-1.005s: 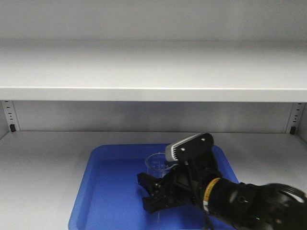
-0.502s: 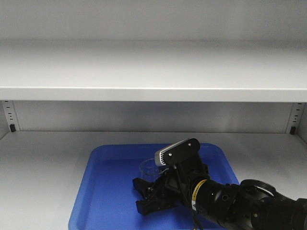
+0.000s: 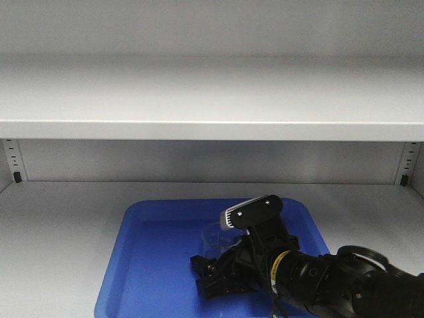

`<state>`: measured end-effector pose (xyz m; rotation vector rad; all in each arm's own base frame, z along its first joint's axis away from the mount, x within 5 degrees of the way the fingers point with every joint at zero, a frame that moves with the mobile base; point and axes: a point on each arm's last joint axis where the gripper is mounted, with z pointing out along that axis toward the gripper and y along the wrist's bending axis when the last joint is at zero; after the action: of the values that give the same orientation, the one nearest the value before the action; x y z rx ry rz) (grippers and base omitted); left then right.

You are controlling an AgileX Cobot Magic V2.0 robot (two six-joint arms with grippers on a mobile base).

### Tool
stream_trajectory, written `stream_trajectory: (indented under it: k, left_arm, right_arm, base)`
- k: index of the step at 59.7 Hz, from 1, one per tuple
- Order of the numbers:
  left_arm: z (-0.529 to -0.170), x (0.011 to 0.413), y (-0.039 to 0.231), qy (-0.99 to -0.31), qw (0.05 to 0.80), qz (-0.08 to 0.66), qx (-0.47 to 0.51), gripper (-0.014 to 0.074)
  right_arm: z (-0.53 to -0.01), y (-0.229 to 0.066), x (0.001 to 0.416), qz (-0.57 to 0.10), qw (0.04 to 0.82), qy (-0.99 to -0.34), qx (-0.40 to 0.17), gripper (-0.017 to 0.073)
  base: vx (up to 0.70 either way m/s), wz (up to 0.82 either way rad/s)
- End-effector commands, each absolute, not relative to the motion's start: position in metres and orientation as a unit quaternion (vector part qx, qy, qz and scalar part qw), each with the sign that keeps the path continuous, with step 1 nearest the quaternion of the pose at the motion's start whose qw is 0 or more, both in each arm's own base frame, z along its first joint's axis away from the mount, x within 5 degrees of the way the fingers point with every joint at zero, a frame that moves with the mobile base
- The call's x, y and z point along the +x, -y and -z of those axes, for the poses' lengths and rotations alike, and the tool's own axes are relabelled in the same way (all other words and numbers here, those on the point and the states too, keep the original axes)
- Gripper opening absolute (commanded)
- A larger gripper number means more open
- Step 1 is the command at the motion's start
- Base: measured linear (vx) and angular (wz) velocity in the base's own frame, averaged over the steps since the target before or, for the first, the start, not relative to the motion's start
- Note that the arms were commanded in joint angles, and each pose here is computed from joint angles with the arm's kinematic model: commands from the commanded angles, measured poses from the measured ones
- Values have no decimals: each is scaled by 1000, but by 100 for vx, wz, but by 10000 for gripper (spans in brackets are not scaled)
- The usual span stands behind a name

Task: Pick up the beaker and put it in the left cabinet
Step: 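Lower the held beaker onto the blue tray with the right gripper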

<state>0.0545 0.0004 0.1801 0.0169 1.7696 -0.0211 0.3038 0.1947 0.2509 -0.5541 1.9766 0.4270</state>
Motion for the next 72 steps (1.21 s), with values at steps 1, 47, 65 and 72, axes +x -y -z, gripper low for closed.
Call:
stream_trajectory:
  k: [1, 47, 65, 72]
  left_arm:
    - [-192, 55, 1, -740, 672, 18, 10, 4]
    - [-192, 55, 1, -740, 672, 18, 10, 4]
    - [-192, 55, 1, -740, 672, 18, 10, 4]
    - [-192, 55, 1, -740, 672, 18, 10, 4]
  right_arm:
    - [-285, -191, 299, -184, 535, -795, -219, 599]
    - [-285, -175, 289, -172, 463, -860, -127, 553]
    - [-296, -171, 282, -189, 463, -860, -101, 553]
    - [-297, -169, 279, -184, 455, -866, -98, 553]
  base:
    - [0, 0]
    - [0, 0]
    - [0, 0]
    - [0, 0]
